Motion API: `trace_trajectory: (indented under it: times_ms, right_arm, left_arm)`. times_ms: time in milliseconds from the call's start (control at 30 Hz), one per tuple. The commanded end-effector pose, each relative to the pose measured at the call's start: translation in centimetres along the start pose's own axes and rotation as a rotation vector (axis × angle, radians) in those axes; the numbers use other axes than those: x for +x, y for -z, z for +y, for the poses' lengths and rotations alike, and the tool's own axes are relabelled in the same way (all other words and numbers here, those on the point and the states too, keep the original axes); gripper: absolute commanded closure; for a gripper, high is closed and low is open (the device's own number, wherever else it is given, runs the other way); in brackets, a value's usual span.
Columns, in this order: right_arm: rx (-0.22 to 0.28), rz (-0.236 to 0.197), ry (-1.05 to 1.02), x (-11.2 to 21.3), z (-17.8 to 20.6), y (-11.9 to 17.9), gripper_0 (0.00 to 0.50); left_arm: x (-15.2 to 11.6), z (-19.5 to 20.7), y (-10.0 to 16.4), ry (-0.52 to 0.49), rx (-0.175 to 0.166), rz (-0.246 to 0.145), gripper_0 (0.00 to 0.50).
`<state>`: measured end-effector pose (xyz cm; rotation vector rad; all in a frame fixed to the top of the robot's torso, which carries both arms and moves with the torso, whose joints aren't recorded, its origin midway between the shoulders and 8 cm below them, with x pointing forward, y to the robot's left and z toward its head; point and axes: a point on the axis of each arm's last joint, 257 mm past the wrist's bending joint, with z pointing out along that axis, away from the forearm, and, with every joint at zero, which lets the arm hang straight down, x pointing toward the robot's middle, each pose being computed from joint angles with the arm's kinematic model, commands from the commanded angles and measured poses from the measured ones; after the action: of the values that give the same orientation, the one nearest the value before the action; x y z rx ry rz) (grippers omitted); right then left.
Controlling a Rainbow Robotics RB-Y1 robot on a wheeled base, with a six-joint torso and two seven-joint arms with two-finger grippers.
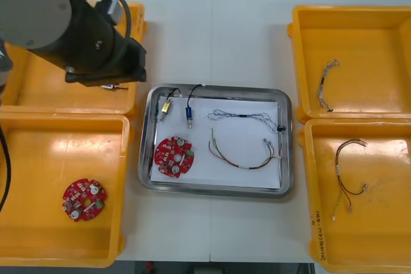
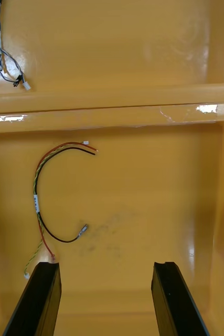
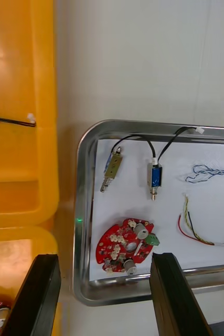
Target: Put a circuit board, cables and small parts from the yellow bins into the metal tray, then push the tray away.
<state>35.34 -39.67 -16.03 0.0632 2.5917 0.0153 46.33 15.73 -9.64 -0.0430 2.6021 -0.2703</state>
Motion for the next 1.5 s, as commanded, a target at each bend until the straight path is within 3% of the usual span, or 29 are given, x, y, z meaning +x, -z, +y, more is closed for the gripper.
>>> trace_trajectory:
  times_ms: [33, 367, 667, 900, 1100, 1333, 1500]
  right_arm:
    - [0.009, -0.002, 0.045, -0.5, 0.7, 0.9, 0.000]
    - [-0.101, -0.014, 0.201, -2.5, 5.3, 2.2, 0.000]
    - [-0.202, -0.015, 0.410, -3.6, 12.7, 2.4, 0.000]
    - [-0.272, 0.002, 0.588, -3.3, 19.1, 2.6, 0.000]
    - [-0.310, 0.010, 0.699, -2.9, 23.7, 2.3, 0.000]
    - [-0.309, -0.006, 0.832, -2.8, 28.6, 1.8, 0.000]
    - [-0.329, 0.048, 0.942, -1.1, 31.7, 0.8, 0.000]
  left_arm:
    - [-1.2, 3.6, 3.4, 0.026, -0.011, -0.063, 0.000]
    - [0.5, 10.6, 5.5, 0.080, -0.087, -0.083, 0.000]
    - [2.6, 14.9, 5.6, 0.123, -0.127, -0.048, 0.000]
    - [4.0, 18.3, 6.1, 0.081, -0.159, -0.032, 0.000]
    - [5.0, 20.8, 6.7, 0.048, -0.191, -0.018, 0.000]
    - [6.2, 22.7, 6.8, 0.021, -0.212, -0.001, 0.000]
    - [6.8, 23.1, 6.6, 0.020, -0.219, 0.013, 0.000]
